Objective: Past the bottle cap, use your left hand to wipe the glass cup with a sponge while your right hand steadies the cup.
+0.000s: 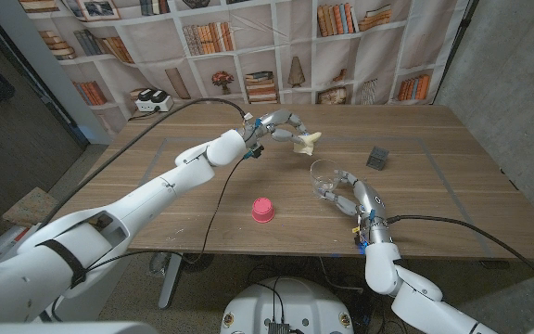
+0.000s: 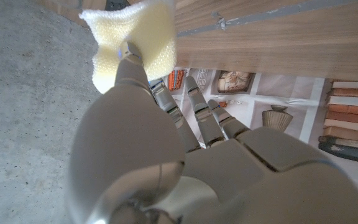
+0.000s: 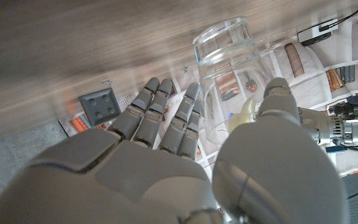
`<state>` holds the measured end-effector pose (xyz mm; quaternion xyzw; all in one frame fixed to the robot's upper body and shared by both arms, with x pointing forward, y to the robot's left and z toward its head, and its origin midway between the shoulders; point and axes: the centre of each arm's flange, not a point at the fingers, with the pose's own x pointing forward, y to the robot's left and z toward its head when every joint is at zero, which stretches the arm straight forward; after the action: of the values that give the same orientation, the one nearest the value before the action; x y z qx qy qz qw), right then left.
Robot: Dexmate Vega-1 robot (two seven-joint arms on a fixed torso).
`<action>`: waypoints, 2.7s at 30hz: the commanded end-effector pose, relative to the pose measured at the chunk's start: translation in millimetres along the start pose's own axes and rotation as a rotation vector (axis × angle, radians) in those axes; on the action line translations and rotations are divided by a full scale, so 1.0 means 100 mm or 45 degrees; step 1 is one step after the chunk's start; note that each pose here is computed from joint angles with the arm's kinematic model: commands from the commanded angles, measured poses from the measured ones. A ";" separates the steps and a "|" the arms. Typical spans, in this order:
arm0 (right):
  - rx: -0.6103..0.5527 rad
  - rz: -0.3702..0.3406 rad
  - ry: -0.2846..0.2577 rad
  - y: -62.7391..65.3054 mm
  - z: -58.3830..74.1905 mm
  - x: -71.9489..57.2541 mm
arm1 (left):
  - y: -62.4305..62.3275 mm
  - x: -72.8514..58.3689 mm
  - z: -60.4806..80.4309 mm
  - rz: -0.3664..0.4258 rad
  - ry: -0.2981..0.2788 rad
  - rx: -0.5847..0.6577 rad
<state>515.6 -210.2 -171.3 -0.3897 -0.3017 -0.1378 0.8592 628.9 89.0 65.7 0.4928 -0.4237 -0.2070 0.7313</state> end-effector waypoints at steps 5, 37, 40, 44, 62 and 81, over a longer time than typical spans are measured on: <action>-0.038 0.003 0.006 -0.07 0.03 0.07 | -0.32 0.24 0.16 -0.114 -0.091 0.012; -0.056 0.023 0.065 -0.13 -0.01 0.19 | -0.40 -0.25 0.13 -0.164 0.041 -0.057; -0.057 0.025 0.060 -0.13 -0.01 0.19 | -0.40 -0.18 0.05 -0.159 0.067 -0.061; -0.059 0.027 0.060 -0.13 -0.01 0.16 | -0.37 -0.06 -0.05 -0.144 0.102 -0.036; -0.060 0.025 0.076 -0.15 -0.03 0.09 | -0.31 0.53 -0.08 -0.123 0.034 0.071; -0.052 0.028 0.059 -0.12 0.01 0.18 | -0.56 0.53 -0.04 -0.229 -0.026 -0.043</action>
<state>520.0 -221.5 -155.7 -0.4073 -0.2698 -0.1488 0.8597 669.4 38.2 46.2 0.5241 -0.3864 -0.2518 0.7159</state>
